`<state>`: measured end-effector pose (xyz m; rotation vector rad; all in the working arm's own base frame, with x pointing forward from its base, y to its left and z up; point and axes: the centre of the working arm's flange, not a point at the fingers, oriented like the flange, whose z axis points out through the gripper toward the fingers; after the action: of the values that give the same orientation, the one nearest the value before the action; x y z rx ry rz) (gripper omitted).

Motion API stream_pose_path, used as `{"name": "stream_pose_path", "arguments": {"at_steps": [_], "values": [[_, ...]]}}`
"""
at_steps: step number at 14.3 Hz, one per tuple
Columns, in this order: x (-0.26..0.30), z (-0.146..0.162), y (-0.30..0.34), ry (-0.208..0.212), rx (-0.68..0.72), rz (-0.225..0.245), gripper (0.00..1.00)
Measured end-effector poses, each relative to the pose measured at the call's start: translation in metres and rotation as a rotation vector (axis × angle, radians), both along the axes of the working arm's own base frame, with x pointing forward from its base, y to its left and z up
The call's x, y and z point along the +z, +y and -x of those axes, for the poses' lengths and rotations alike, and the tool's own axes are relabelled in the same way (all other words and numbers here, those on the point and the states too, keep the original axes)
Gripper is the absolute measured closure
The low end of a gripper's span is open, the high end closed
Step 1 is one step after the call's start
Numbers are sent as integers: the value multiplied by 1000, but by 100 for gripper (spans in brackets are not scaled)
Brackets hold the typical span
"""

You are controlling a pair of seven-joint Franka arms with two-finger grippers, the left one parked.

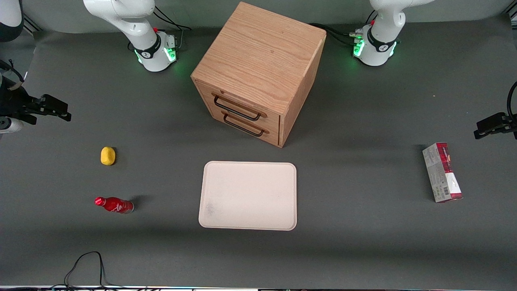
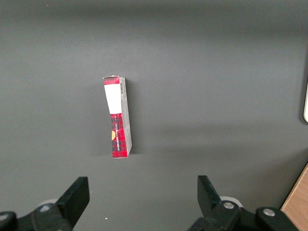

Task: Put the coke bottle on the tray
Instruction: 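Move the open right gripper above the red Coca-Cola bottle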

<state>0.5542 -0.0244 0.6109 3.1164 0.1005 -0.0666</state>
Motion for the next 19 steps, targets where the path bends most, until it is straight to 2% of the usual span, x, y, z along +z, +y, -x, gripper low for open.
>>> {"name": "stream_pose_path", "arguments": {"at_steps": [3,7,10,15,19], "values": [[2,-24,-12,-16,27,-1,0],[-23,-72,-51,9,42,-4,0],[-45,-101,-56,19,54,-7,0],[-71,-126,-48,28,72,-14,0],[-73,-130,-40,24,86,-17,0]]}}
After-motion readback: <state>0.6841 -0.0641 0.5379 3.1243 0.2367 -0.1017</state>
